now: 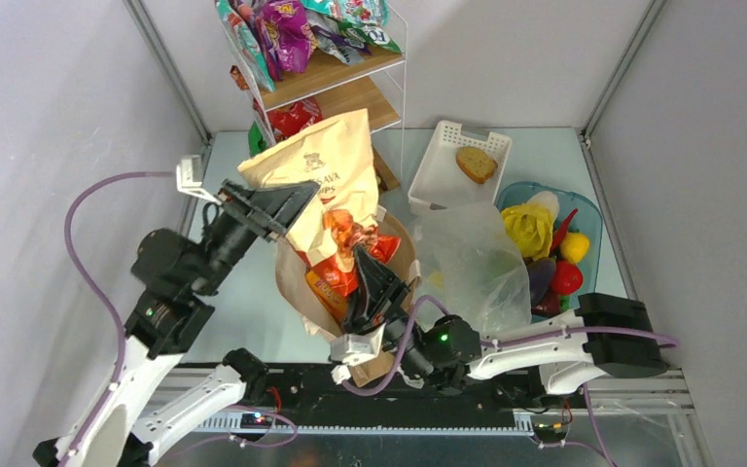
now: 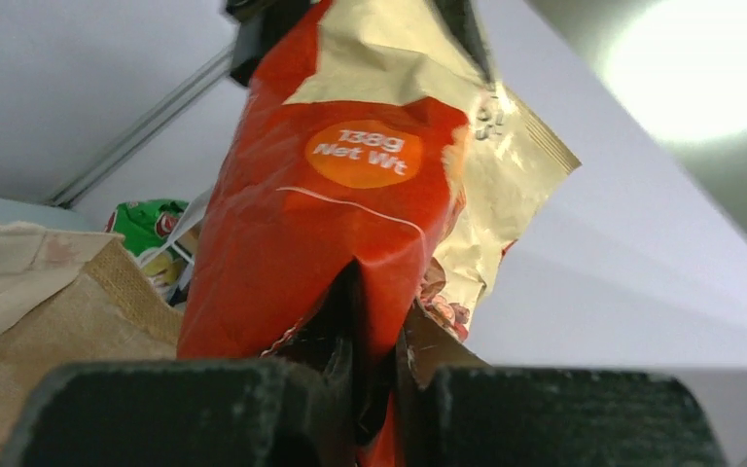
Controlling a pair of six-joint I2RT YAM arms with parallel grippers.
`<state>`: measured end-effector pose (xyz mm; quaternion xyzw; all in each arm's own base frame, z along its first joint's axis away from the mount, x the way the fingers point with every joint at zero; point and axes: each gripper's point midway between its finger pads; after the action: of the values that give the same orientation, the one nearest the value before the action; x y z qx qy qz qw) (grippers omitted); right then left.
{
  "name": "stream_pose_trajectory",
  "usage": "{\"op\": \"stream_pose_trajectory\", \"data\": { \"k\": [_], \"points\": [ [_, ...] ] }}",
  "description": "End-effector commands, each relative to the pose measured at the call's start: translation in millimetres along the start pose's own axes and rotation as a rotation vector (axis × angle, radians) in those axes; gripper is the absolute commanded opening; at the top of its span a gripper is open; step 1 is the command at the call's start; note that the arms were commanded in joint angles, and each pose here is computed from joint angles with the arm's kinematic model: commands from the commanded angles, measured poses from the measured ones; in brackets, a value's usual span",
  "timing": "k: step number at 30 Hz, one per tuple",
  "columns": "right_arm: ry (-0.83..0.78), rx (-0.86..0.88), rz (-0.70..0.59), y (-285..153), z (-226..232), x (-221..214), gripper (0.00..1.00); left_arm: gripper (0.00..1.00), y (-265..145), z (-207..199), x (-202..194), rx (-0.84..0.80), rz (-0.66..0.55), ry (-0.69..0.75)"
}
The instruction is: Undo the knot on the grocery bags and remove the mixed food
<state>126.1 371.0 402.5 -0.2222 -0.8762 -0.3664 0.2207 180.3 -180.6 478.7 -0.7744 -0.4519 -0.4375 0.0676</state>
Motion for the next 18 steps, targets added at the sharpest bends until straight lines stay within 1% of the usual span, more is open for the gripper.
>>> {"op": "stream_pose_trajectory", "data": {
  "k": [1,2,4,6,7,8,9,10,11,12,13,14,15,16,18],
  "points": [
    [0.339,-0.270,0.025,4,-92,-1,0.00,0.87,11,48,-54,0.042,0.239,0.165],
    [0.385,-0.283,0.038,3,-99,-5,0.00,0.95,12,61,-56,0.068,0.258,0.188],
    [0.429,-0.308,0.080,2,-111,-19,0.00,0.99,9,81,-60,0.118,0.291,0.280],
    [0.476,-0.327,0.116,2,-122,-33,0.00,0.99,-1,108,-65,0.223,0.341,0.354],
    [0.528,-0.364,0.124,1,-135,-41,0.00,1.00,-5,116,-65,0.254,0.351,0.396],
    [0.516,-0.357,0.156,2,-135,-52,0.00,1.00,-12,128,-64,0.313,0.357,0.425],
    [0.581,-0.378,0.151,0,-145,-55,0.00,1.00,-17,135,-62,0.339,0.363,0.470],
    [0.566,-0.369,0.182,1,-147,-67,0.00,1.00,-25,146,-60,0.403,0.364,0.494],
    [0.619,-0.355,0.196,0,-147,-73,0.00,1.00,-30,153,-57,0.438,0.365,0.535],
    [0.632,-0.375,0.189,-1,-160,-78,0.00,1.00,-38,164,-54,0.498,0.368,0.561],
    [0.683,-0.361,0.206,-2,-157,-84,0.00,1.00,-45,171,-50,0.540,0.363,0.597],
    [0.687,-0.370,0.208,-1,-164,-93,0.00,1.00,-52,178,-53,0.572,0.385,0.609],
    [0.735,-0.366,0.219,-4,-165,-97,0.00,1.00,-58,184,-51,0.609,0.386,0.632],
    [0.766,-0.385,0.217,-4,-172,-104,0.00,1.00,-64,191,-55,0.637,0.416,0.641],
    [0.793,-0.412,0.224,-10,-186,-111,0.00,1.00,-76,203,-58,0.700,0.449,0.650]
  ]
}}
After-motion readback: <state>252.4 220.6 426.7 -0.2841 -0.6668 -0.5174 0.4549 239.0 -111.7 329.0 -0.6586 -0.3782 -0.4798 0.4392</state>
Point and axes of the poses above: each gripper's point midway between its finger pads, its own y axis out along the fingers, its own z axis along the line the jaws close on, x = y × z, and after that the axes turned 15 degrees about y, right-handed
